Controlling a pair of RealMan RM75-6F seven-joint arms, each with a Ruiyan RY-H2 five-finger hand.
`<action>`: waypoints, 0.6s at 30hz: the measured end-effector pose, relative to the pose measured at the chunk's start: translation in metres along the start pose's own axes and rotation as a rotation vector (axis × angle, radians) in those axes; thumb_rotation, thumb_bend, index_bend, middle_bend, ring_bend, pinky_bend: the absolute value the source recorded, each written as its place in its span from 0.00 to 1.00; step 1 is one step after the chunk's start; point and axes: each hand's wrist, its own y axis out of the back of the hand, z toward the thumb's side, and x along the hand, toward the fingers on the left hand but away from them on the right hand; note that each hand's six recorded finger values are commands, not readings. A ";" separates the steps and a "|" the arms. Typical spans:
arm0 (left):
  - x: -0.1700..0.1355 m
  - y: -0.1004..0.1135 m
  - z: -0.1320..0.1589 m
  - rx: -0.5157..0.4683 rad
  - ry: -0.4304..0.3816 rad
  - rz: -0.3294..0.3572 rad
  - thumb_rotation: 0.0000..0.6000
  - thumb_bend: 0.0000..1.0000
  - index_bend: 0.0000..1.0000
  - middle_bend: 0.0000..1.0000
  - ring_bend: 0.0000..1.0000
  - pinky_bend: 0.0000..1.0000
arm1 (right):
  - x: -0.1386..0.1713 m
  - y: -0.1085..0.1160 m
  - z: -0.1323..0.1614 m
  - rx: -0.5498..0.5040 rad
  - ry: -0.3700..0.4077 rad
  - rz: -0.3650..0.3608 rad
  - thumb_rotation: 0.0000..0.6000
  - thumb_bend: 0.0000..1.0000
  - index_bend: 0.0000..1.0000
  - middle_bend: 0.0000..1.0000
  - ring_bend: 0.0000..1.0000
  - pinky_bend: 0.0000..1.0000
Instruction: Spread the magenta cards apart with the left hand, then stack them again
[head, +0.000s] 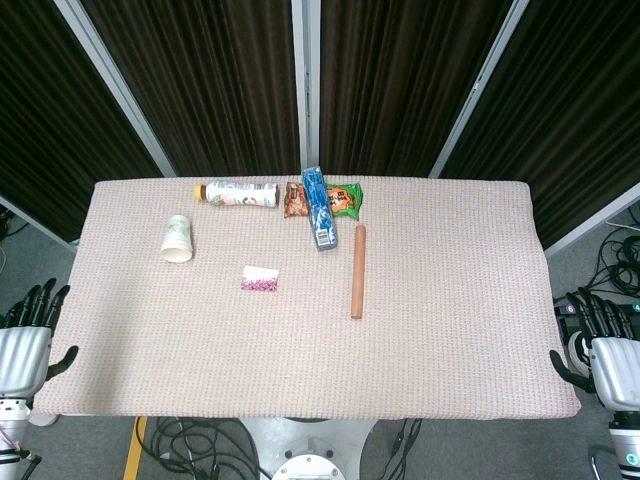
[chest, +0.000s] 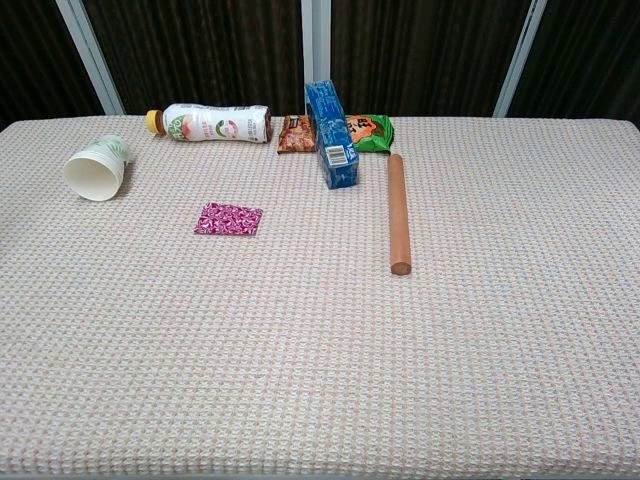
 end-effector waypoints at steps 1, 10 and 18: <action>0.000 0.000 0.000 -0.001 0.002 0.000 1.00 0.29 0.07 0.05 0.05 0.20 | 0.000 0.000 0.000 0.000 0.000 -0.001 0.90 0.24 0.03 0.00 0.00 0.00; -0.003 0.001 0.001 -0.003 -0.001 -0.010 1.00 0.29 0.07 0.05 0.05 0.20 | 0.001 0.001 -0.004 -0.005 -0.003 -0.004 0.91 0.24 0.03 0.00 0.00 0.00; -0.005 0.002 0.001 -0.007 -0.003 -0.006 1.00 0.29 0.07 0.05 0.05 0.20 | 0.002 0.001 -0.004 -0.011 0.004 -0.008 0.91 0.24 0.03 0.00 0.00 0.00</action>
